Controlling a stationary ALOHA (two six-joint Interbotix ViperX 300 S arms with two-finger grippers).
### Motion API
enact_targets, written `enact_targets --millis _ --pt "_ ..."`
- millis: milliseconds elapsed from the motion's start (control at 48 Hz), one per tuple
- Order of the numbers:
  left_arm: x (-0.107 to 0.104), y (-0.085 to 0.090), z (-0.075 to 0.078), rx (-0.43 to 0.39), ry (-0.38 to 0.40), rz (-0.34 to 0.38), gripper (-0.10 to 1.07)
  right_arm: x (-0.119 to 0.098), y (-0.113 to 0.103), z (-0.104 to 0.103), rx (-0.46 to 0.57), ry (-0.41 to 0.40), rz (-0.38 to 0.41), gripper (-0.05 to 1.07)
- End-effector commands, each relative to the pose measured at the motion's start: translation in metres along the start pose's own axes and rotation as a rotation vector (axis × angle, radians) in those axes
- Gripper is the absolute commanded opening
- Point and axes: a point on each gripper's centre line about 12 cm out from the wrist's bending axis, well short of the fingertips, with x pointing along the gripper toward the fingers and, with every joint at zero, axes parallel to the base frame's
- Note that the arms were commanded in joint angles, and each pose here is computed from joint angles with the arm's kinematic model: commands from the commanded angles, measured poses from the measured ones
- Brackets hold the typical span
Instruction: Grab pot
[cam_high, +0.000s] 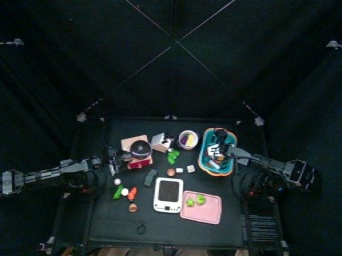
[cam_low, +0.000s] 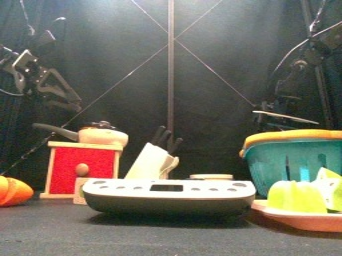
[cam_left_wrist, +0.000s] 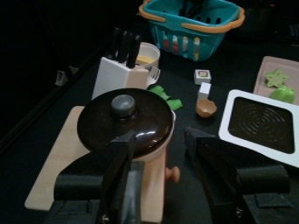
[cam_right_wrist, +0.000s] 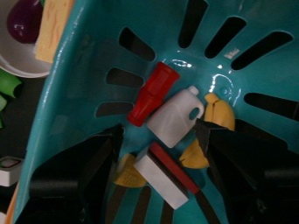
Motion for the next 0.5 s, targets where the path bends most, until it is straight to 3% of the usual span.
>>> enact_targets --millis 0,188,479 --pt "0.001 0.001 0.006 0.001 -0.015 0.002 0.85 -0.009 0.012 0.009 -0.008 -0.045 0.062 0.97" --pt "0.001 0.0 0.007 0.002 -0.017 -0.002 0.85 -0.02 0.036 0.013 -0.093 -0.118 0.165 0.97" --pt "0.0 -0.007 0.007 0.014 -0.02 -0.036 0.85 -0.037 0.074 -0.002 -0.22 -0.154 0.306 0.97"
